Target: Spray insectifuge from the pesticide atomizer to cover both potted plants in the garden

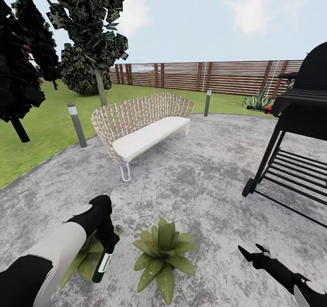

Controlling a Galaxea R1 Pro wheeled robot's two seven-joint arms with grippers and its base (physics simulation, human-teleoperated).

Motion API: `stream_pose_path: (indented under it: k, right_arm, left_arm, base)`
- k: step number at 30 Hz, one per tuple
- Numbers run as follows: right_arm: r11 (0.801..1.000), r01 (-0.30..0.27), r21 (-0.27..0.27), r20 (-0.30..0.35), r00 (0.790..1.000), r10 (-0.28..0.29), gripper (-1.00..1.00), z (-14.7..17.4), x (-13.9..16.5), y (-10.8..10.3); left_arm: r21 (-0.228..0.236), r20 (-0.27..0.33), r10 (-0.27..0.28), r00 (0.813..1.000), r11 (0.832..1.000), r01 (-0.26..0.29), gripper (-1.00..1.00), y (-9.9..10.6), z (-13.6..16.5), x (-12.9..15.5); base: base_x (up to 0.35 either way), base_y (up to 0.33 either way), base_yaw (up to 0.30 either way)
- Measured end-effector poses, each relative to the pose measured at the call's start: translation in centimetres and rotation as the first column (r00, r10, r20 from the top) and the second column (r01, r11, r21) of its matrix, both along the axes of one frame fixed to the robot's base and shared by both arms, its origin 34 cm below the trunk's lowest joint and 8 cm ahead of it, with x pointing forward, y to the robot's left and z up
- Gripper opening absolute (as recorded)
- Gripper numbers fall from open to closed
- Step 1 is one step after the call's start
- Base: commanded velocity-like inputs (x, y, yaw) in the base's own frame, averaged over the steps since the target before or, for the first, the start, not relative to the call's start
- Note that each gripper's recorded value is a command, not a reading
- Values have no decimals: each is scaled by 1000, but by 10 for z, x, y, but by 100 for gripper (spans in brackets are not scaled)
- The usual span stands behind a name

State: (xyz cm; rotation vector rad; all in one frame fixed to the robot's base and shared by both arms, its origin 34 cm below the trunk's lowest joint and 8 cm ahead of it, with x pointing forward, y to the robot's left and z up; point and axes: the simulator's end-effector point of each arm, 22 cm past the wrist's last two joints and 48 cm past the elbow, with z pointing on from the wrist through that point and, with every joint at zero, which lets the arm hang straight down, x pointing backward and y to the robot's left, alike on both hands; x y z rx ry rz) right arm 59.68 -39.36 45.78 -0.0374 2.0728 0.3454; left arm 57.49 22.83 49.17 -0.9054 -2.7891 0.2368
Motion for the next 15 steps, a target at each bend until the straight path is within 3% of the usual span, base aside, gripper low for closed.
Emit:
stream_pose_path:
  k: [7,15]
  right_arm:
    - [1000,0,0,0,1000,0,100,0,0,0]
    - [1000,0,-1,0,1000,0,100,0,0,0]
  left_arm:
    - [8,-99,-7,995,1000,7,-100,0,-32,-46]
    - [7,-93,-3,996,1000,4,-100,-2,-33,-47]
  base:
    - [0,0,0]
    - [0,0,0]
